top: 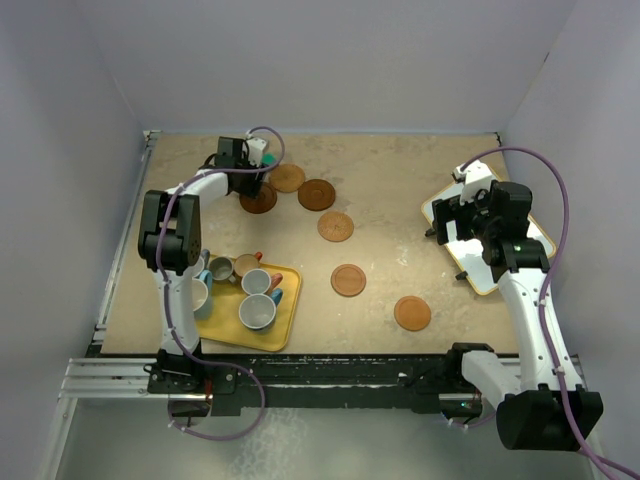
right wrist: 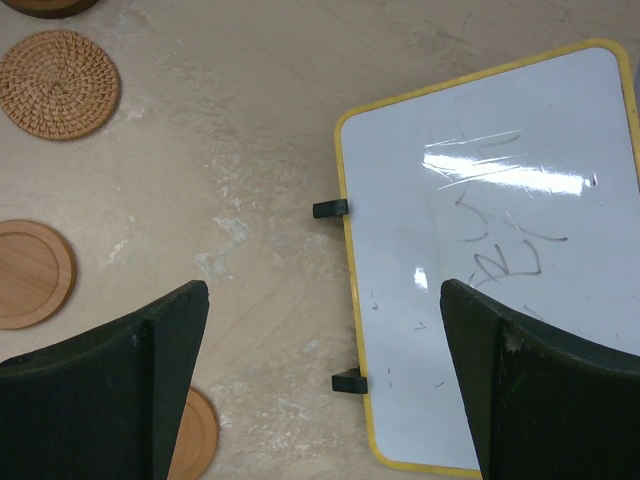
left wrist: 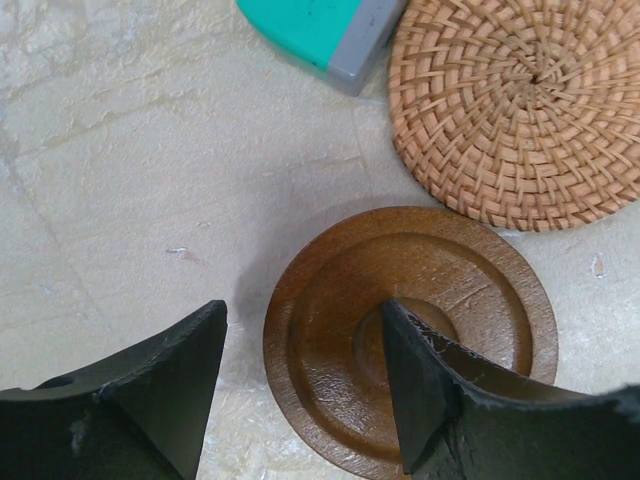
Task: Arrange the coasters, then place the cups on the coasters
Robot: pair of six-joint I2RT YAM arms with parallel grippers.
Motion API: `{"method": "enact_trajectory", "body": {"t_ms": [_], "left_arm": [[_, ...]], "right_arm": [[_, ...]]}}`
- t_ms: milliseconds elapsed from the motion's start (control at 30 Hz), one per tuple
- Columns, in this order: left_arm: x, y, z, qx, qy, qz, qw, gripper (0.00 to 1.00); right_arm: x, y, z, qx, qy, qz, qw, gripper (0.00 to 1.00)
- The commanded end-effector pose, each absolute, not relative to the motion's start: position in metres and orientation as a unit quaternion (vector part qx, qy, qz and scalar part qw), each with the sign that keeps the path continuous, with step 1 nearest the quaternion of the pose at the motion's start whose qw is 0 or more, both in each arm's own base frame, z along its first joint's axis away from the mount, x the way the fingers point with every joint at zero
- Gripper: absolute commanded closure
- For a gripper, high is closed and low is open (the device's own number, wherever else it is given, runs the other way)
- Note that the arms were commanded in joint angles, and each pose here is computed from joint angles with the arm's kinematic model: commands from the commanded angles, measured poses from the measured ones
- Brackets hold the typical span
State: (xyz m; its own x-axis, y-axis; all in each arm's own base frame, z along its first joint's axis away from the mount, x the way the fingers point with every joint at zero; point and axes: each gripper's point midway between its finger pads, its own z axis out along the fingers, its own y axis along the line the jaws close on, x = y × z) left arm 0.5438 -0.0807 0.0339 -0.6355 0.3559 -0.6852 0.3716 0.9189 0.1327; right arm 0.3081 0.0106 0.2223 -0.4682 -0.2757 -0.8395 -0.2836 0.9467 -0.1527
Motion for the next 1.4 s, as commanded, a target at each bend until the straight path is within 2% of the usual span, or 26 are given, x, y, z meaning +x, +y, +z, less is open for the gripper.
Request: {"method": "enact_trajectory", "body": {"t_ms": [0, 200, 600, 867, 1367], "left_arm": [[0.546, -0.097, 0.059, 0.218, 0.889, -0.048, 0.401, 0.38], [0.561, -0.128, 0.087, 0.242, 0.862, -0.061, 0.441, 0.35], [0.593, -0.16, 0.083, 0.245, 0.855, -0.054, 0.455, 0.34], [0.605, -0.171, 0.061, 0.255, 0.86, -0.037, 0.441, 0.33], [0.538, -0.204, 0.026, 0.341, 0.869, -0.032, 0.356, 0.33]], "right_arm": [[0.312, 0.01, 0.241, -0.168, 0.843, -0.005, 0.512, 0.0], [0.312, 0.009, 0.242, -0.168, 0.842, -0.008, 0.513, 0.0], [0.312, 0.009, 0.241, -0.169, 0.842, -0.007, 0.512, 0.0], [0.312, 0.007, 0.24, -0.168, 0.844, -0.007, 0.51, 0.0], [0.31, 0.009, 0.243, -0.167, 0.84, 0.0, 0.516, 0.0]]}}
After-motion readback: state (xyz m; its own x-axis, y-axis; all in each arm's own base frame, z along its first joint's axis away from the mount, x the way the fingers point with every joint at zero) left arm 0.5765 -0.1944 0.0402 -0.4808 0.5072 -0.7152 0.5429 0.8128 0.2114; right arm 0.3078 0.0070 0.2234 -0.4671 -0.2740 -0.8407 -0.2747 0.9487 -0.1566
